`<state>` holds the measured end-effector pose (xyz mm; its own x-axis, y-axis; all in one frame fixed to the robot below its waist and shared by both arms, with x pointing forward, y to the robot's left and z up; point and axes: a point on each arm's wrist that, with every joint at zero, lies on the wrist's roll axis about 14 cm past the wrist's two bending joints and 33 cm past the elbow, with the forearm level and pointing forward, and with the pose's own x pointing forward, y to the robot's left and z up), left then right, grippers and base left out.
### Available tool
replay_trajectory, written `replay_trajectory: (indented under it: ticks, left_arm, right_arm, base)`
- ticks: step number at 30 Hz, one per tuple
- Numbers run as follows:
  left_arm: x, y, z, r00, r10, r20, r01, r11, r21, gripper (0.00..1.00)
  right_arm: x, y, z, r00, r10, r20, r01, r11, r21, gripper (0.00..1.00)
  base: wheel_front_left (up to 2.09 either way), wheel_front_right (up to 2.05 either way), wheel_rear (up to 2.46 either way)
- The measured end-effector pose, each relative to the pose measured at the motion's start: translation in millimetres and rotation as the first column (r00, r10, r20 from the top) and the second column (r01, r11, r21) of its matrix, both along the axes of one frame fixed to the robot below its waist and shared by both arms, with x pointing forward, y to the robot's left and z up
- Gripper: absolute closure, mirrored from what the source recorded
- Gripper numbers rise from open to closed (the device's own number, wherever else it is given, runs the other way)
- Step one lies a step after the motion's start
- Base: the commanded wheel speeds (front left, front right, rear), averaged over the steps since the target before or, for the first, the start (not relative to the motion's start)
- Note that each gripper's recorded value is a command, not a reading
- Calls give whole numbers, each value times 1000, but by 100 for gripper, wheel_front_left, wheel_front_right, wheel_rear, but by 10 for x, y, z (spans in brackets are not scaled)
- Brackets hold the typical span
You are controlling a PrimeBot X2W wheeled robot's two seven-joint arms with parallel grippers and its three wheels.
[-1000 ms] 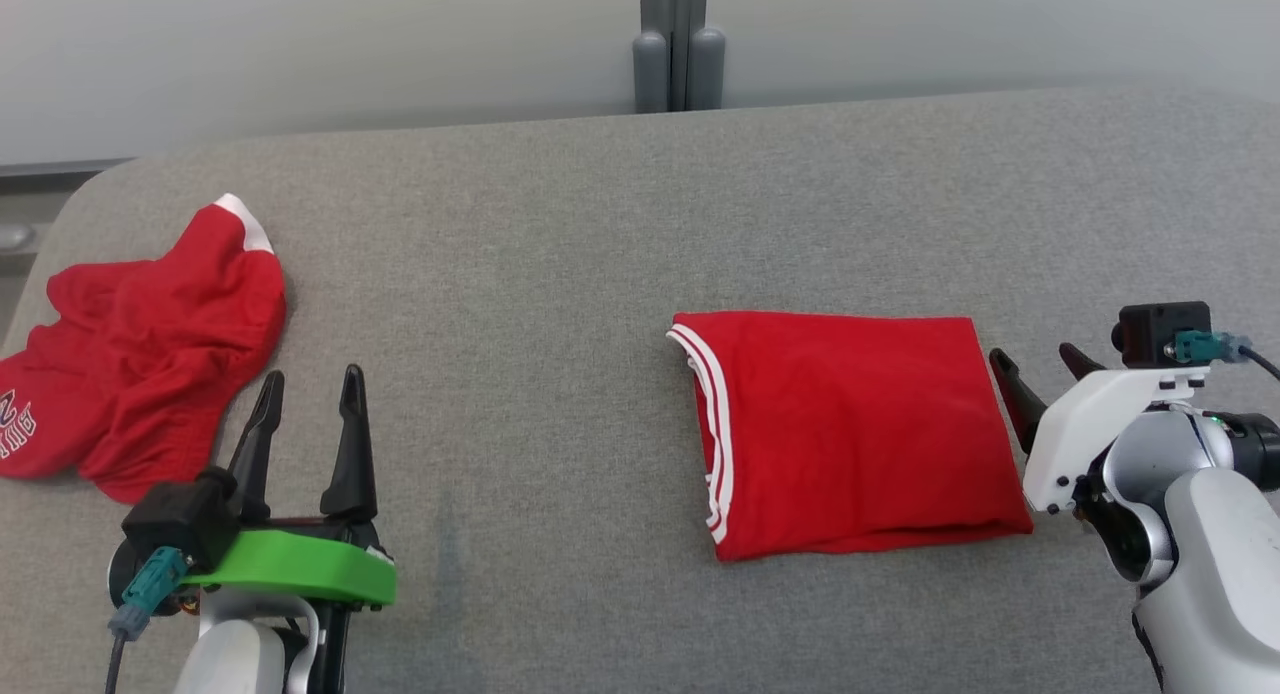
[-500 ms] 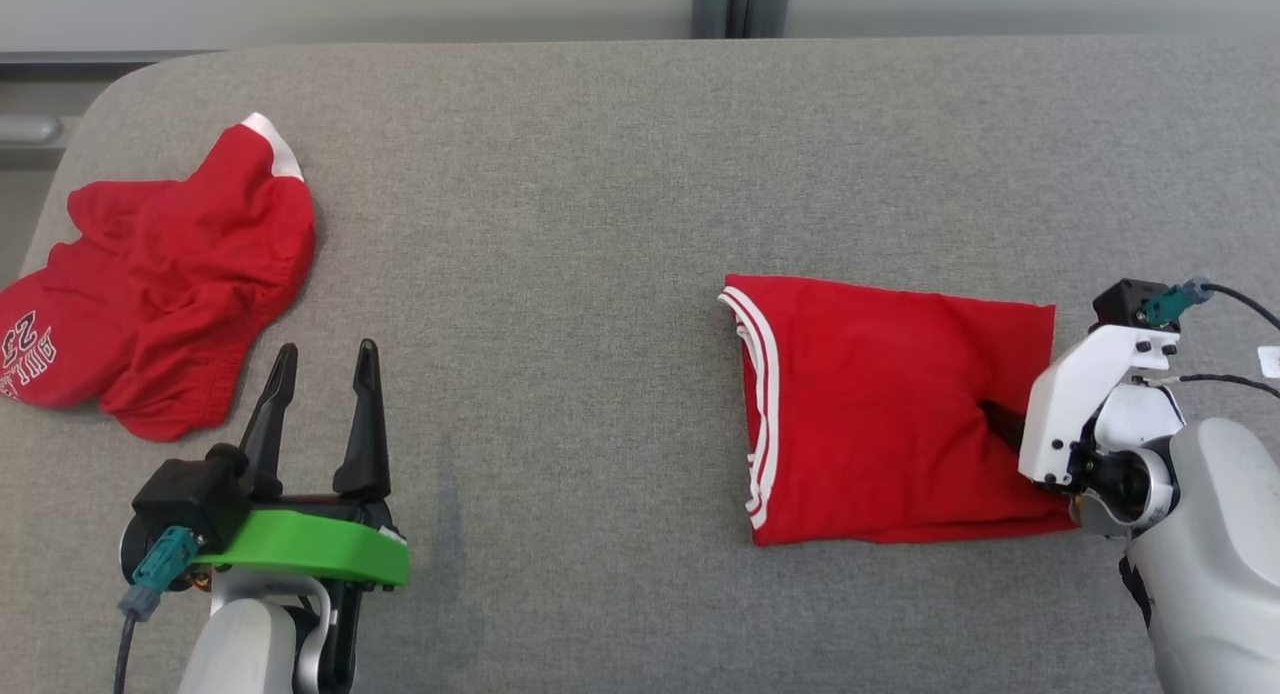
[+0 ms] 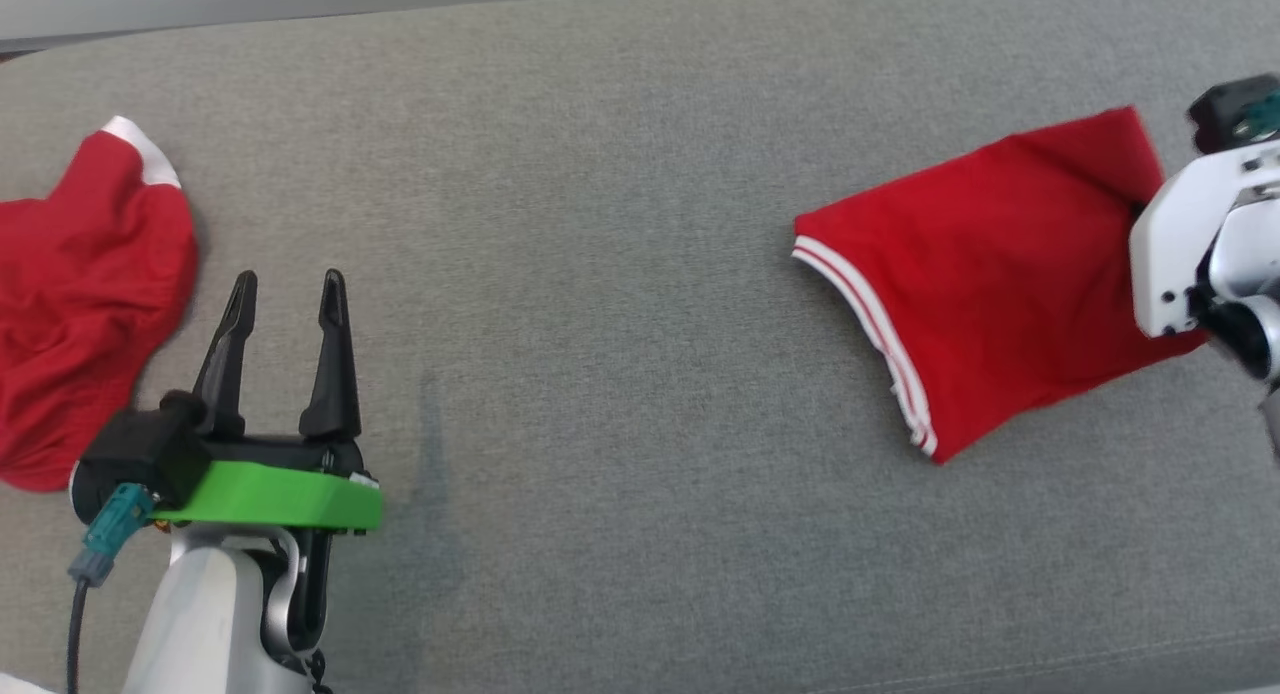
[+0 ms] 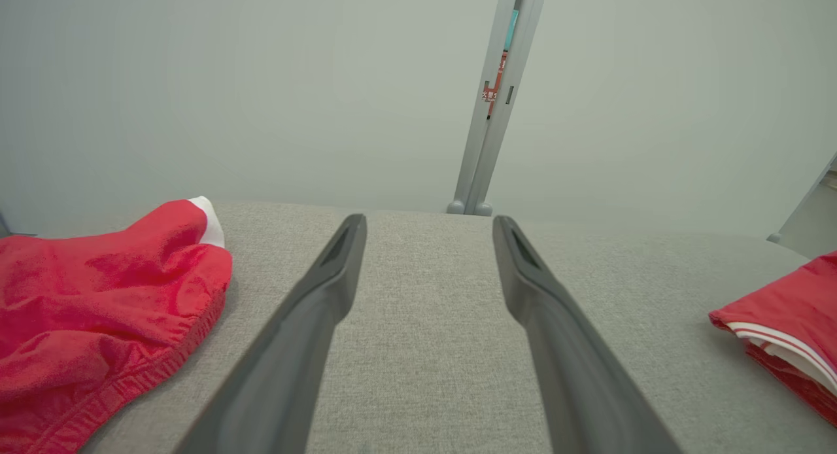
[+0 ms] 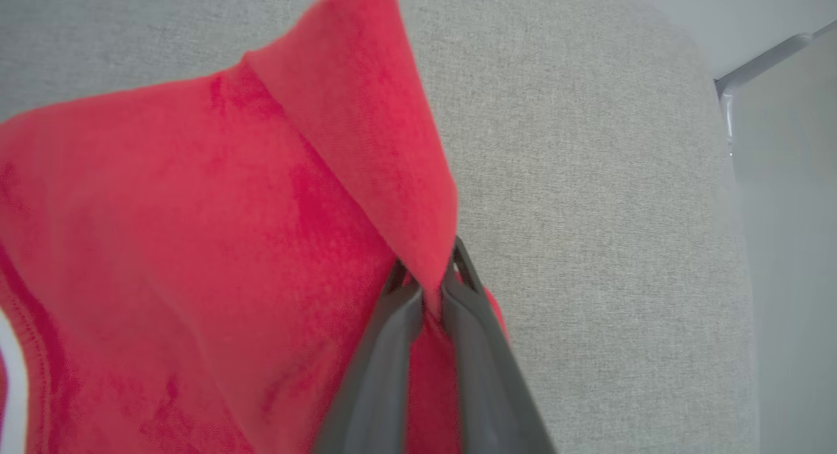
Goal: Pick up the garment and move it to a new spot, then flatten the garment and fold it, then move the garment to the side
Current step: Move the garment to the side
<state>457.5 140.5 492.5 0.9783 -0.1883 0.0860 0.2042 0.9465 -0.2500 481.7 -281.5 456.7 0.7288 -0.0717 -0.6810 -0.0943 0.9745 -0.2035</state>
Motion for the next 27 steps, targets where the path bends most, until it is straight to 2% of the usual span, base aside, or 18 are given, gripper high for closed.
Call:
replay_trajectory:
  ticks: [6, 13, 20, 26, 27]
  left_arm:
    - [297, -358, -31, 995, -100, 28, 100, 995, -5, 0]
    - [583, -656, -236, 982, -189, 28, 190, 982, -6, 0]
    - [711, -804, -565, 969, -245, -12, 245, 970, -9, 0]
    - [754, -774, -760, 968, -246, -45, 246, 969, -5, 0]
    - [753, -759, -770, 969, -243, -48, 243, 970, -5, 0]
  right_arm:
    - [98, -726, 219, 994, -87, 72, 96, 987, -126, 100]
    - [71, -1472, 251, 976, -175, 131, 205, 943, -264, 100]
    - [86, -1843, 155, 972, -181, 150, 226, 894, -387, 100]
    - [113, -2059, 147, 967, -187, 174, 248, 850, -464, 100]
    - [129, -2064, 150, 966, -184, 184, 251, 847, -468, 79]
  base:
    - [0, 0, 0]
    - [0, 0, 0]
    - [0, 0, 0]
    - [0, 0, 0]
    - [0, 0, 0]
